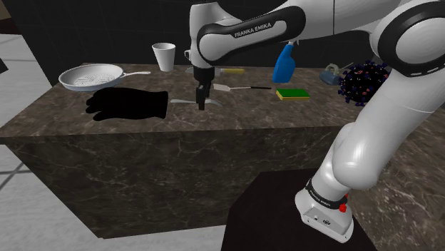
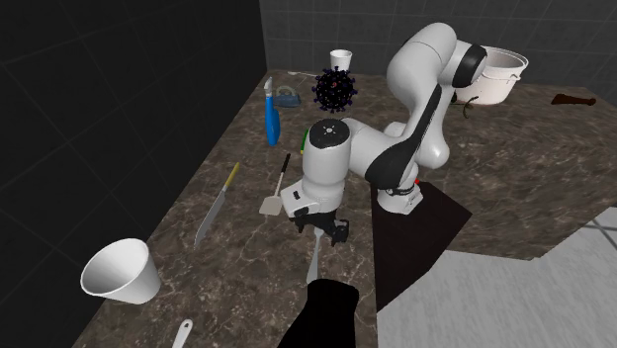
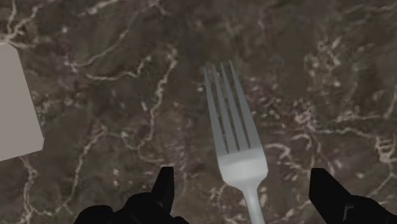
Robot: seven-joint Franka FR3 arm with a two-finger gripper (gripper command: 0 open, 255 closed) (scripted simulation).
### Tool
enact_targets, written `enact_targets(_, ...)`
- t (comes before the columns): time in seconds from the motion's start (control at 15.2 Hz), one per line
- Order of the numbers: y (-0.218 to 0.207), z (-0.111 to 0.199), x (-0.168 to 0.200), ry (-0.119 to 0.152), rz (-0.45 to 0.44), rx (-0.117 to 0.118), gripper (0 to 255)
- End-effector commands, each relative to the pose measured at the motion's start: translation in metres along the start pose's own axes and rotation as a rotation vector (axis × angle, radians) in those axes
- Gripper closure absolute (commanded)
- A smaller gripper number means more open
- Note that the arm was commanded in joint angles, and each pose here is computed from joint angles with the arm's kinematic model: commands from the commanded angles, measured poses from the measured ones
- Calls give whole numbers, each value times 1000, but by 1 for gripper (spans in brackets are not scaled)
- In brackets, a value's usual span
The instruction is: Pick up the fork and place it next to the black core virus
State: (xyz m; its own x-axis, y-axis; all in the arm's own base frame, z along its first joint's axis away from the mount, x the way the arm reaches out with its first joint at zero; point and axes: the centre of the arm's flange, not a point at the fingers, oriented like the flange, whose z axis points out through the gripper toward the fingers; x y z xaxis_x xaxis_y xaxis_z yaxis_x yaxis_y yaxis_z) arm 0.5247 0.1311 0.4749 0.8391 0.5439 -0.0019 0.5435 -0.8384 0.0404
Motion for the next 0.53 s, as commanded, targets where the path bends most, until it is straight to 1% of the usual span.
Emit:
enact_targets(0.0, 0, 0, 0, 0, 0, 0, 0)
enact_targets(0.07, 0, 0, 0, 0, 0, 0, 0)
enact_targets(0.13, 0, 0, 0, 0, 0, 0, 255)
enact_targets(0.46, 0, 0, 0, 0, 0, 0, 255)
